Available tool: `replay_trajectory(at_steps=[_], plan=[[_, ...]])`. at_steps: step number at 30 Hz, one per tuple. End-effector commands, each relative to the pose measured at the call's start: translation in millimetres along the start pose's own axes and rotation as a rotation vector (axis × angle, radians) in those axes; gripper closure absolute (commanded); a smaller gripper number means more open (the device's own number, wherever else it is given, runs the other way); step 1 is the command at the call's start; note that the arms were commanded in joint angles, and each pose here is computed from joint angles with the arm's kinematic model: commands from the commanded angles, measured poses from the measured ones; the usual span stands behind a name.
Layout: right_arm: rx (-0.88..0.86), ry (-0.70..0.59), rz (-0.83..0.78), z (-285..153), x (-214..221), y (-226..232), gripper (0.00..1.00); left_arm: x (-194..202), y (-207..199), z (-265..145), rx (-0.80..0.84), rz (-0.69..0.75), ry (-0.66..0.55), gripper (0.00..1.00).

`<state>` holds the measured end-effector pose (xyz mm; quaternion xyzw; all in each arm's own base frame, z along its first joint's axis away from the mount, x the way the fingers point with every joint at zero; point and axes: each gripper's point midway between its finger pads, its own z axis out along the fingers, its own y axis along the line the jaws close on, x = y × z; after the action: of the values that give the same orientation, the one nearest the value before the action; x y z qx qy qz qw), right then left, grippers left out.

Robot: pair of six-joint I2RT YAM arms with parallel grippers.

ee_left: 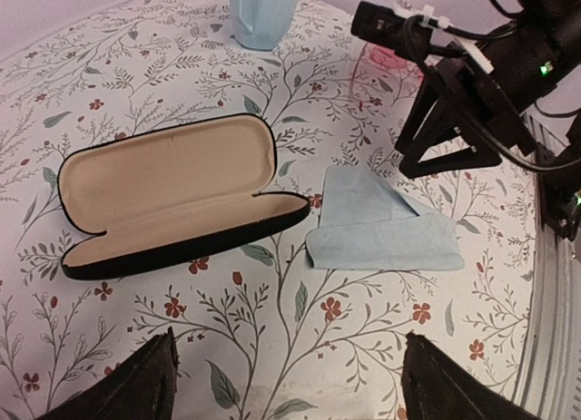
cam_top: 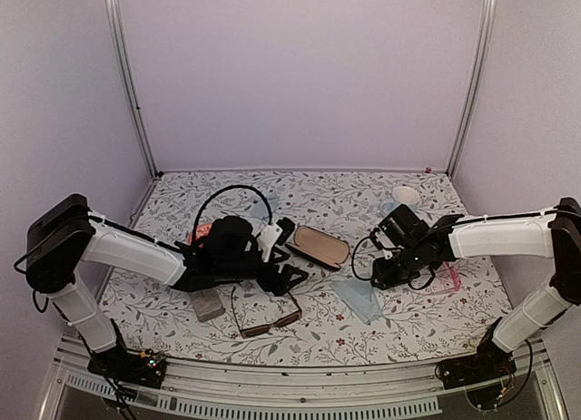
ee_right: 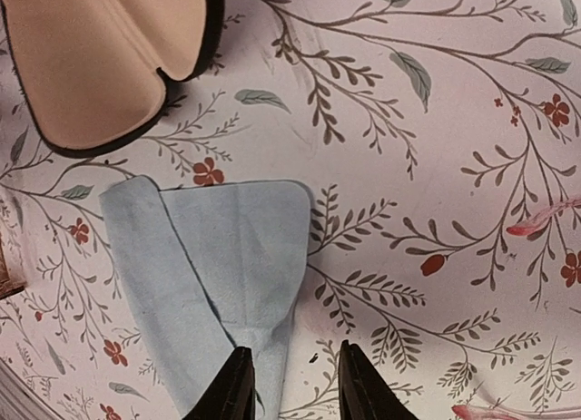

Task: Organize the sunglasses
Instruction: Adjust the glasses cleaning cloth at the center of the board.

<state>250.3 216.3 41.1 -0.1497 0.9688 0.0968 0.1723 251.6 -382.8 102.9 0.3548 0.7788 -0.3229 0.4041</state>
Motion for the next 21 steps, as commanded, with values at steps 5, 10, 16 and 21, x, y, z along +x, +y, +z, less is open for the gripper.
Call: replay_trajectory(at_steps=[5, 10, 16, 21], plan=[[-0.149, 0.018, -0.023, -9.2, 20.8, 25.7, 0.75, -5.6, -2.6, 7.2, 0.019, 0.01, -0.007, 0.14], [-0.157, 0.067, -0.031, 1.3, 36.3, 30.9, 0.79, -6.2, -3.4, 8.5, 0.022, 0.009, -0.006, 0.14], [-0.161, 0.08, -0.038, 4.2, 41.5, 34.1, 0.8, -6.0, -3.5, 8.2, 0.022, 0.008, -0.005, 0.14], [-0.163, 0.094, -0.039, 8.1, 48.2, 33.5, 0.85, -6.2, -3.6, 8.7, 0.022, 0.006, -0.004, 0.14]])
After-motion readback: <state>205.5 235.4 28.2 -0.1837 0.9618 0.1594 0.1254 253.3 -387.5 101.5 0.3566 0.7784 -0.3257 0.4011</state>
